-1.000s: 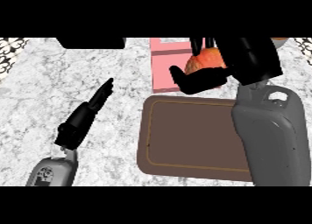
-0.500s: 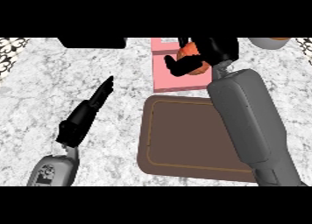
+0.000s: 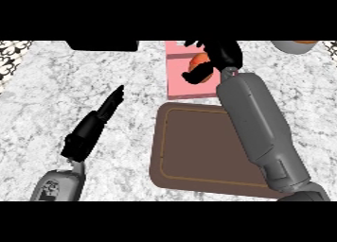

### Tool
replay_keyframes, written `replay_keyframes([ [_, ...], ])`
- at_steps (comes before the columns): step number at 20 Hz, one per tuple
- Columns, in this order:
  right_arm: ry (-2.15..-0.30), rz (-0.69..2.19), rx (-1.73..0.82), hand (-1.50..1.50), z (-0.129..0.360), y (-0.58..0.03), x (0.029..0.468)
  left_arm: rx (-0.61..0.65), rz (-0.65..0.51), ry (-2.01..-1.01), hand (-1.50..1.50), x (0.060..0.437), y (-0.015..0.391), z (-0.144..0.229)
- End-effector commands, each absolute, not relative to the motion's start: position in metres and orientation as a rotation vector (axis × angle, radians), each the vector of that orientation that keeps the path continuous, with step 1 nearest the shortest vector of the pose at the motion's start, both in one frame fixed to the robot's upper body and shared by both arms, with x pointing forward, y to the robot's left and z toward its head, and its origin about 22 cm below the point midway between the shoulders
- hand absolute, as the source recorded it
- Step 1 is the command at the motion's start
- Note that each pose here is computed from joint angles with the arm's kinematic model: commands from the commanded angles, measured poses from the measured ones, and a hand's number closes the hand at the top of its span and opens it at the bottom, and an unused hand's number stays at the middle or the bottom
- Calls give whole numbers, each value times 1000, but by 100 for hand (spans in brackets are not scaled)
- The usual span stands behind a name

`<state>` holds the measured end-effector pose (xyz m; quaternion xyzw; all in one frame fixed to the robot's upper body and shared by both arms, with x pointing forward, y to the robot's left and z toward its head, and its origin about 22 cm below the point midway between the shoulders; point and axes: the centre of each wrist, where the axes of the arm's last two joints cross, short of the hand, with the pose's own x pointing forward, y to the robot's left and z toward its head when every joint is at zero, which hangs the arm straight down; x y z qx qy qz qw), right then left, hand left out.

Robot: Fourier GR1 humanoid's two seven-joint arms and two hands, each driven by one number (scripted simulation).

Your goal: Pick the squash from the tray and place it in the cardboard box

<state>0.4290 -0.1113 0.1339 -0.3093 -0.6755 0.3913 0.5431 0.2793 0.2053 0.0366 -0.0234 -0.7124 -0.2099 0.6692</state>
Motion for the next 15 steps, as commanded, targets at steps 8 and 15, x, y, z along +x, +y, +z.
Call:
replay_keyframes([
  [8, -1790, 503, -484, -150, 113, -140, 443, -60, -462, -1611, 0, 280, 208, 44],
  [15, -1864, 172, -261, -150, 129, -214, 450, -31, -459, -1609, 0, 289, 209, 47],
])
